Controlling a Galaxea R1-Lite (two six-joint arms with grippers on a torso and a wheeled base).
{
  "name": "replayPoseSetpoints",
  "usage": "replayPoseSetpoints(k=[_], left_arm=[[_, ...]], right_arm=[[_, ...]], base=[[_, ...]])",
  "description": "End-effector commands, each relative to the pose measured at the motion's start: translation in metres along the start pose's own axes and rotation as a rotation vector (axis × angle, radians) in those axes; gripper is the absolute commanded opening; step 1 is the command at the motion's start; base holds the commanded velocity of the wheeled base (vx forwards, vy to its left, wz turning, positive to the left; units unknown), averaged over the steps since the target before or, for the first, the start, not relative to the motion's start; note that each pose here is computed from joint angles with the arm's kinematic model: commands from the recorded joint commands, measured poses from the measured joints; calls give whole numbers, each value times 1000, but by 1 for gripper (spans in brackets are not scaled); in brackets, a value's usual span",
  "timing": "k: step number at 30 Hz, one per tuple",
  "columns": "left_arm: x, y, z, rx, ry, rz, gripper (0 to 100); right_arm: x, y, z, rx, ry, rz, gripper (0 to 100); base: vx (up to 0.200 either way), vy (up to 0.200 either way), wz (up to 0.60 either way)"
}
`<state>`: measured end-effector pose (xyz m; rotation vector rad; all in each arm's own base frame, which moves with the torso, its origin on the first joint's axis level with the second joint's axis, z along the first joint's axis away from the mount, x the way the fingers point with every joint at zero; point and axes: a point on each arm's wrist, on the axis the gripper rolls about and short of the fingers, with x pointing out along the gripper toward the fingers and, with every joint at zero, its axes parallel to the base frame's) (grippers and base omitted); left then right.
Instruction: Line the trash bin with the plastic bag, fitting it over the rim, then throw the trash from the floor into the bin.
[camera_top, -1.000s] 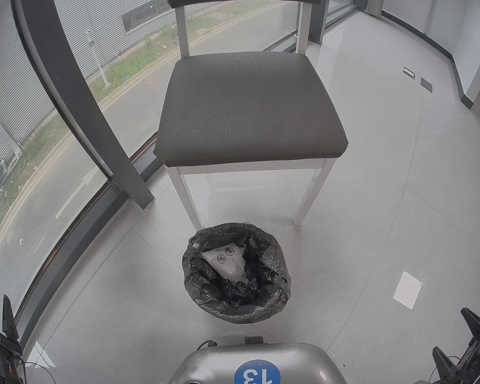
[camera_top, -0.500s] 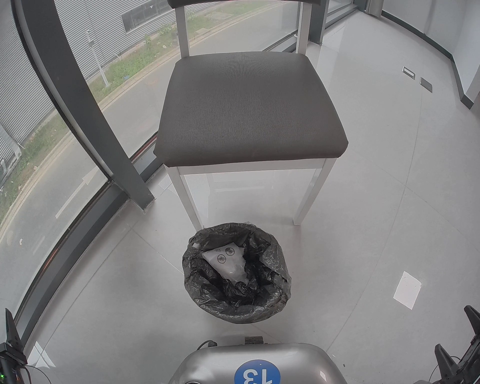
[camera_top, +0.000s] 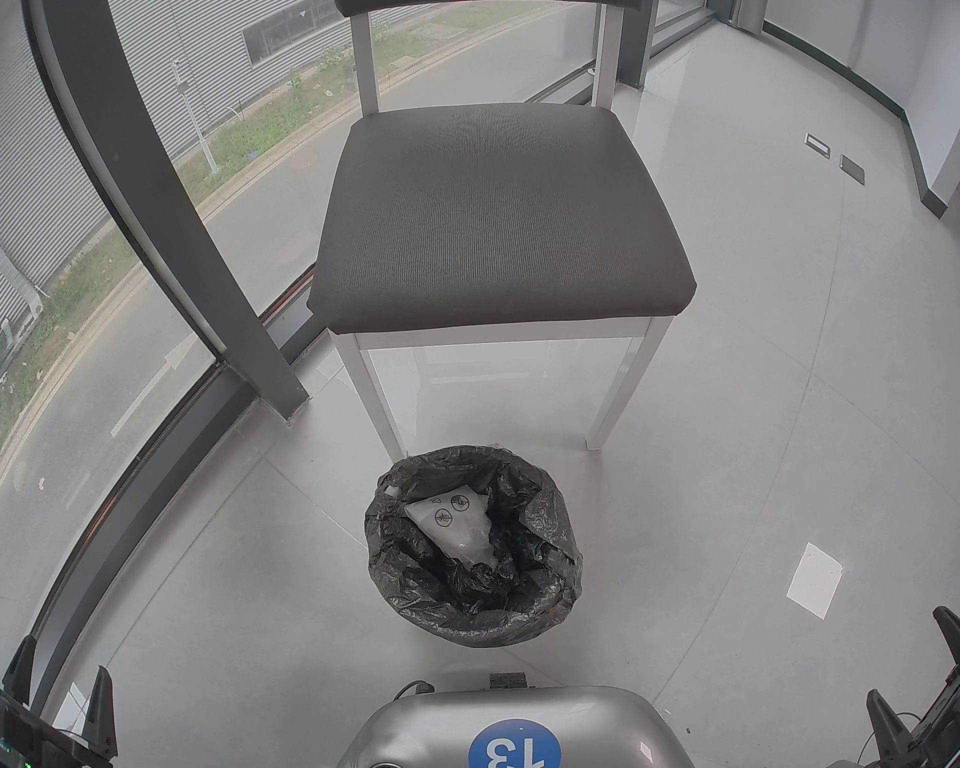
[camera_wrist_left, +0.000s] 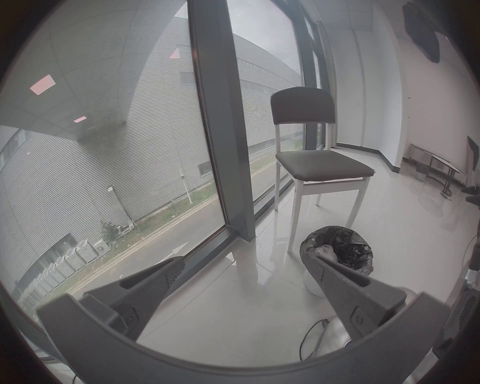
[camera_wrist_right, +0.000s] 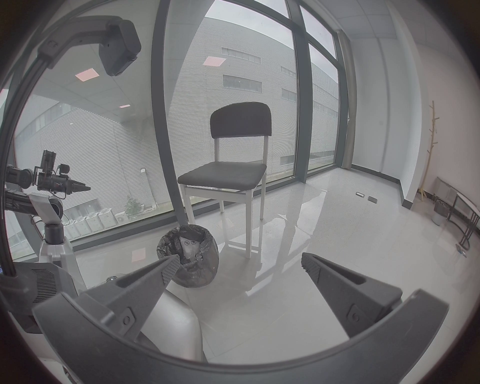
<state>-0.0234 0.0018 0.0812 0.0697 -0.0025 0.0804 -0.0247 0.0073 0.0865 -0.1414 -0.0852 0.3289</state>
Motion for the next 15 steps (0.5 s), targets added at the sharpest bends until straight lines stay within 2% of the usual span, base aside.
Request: replayPoseSetpoints(k=[1, 2, 4, 7, 15], left_arm=[[-1, 0, 0, -97, -7, 1, 100], [-1, 0, 1, -104, -8, 4, 100], [-1, 2, 1, -130, -14, 63, 100], [-1, 2, 1, -127, -19, 80, 100], [-1, 2, 1, -134, -19, 79, 100]], right_arm=[[0, -1, -4, 13, 10, -57, 100], [0, -1, -4, 16, 11, -66, 100], [0, -2, -5, 66, 16, -119, 100], [0, -2, -4, 111, 12, -123, 100], [0, -2, -5, 118, 13, -126, 100]], base=[[0, 0, 0], [0, 0, 0], [0, 0, 0], [0, 0, 0], [0, 0, 0]])
